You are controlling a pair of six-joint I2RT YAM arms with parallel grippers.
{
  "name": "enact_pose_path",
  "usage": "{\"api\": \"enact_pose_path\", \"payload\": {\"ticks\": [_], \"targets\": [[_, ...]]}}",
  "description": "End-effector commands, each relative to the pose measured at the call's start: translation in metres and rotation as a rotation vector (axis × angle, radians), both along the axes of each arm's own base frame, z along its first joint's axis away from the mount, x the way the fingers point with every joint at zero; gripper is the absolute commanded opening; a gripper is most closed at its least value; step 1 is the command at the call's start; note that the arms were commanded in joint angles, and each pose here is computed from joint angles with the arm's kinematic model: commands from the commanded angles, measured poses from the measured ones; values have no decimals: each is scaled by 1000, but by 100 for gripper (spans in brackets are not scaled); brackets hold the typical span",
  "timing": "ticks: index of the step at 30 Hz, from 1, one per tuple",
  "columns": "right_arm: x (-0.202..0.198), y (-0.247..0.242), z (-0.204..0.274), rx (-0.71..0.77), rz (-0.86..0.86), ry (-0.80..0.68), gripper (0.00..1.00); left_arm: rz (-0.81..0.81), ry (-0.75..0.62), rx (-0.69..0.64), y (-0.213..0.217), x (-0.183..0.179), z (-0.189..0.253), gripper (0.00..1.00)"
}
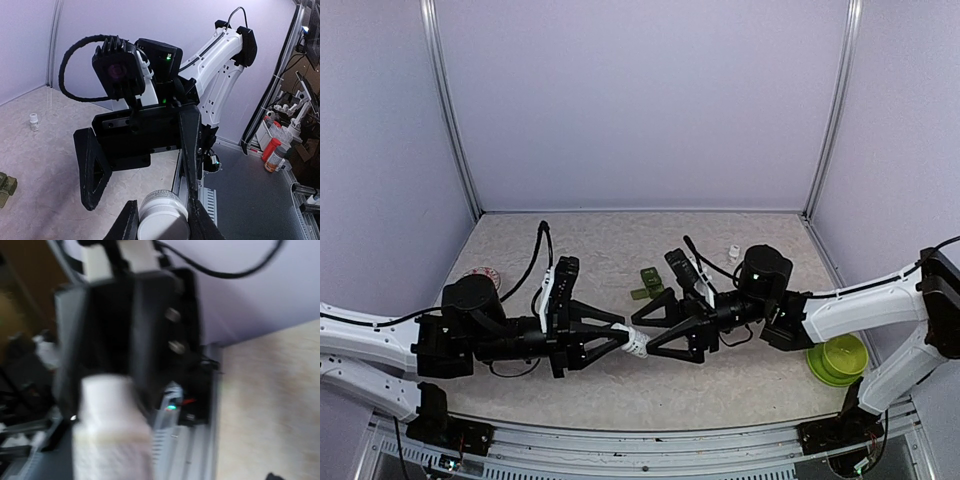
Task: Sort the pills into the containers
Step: Pass from the left arm to the right
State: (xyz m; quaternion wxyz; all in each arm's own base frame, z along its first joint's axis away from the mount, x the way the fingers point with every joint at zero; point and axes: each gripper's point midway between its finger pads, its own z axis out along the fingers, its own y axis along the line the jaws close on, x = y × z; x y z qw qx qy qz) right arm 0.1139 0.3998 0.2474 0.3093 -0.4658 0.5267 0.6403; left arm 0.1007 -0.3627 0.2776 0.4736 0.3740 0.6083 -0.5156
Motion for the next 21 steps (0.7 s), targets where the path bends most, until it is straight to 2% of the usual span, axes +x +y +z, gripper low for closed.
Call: {"api": "enact_pose_path", "payload": {"ticks": [1, 8, 14, 21], "targets": [[-23, 8, 26, 59, 112, 24, 88, 2, -95, -73, -6, -3, 32, 20], [-37, 19, 21, 27, 157, 31, 78, 21, -117, -90, -2, -2, 36, 20], [-37, 21, 20, 28, 159, 34, 57, 27, -109, -90, 0, -2, 34, 20], [-34, 22, 24, 38, 136, 17, 59, 19, -100, -93, 1, -5, 30, 20]]}}
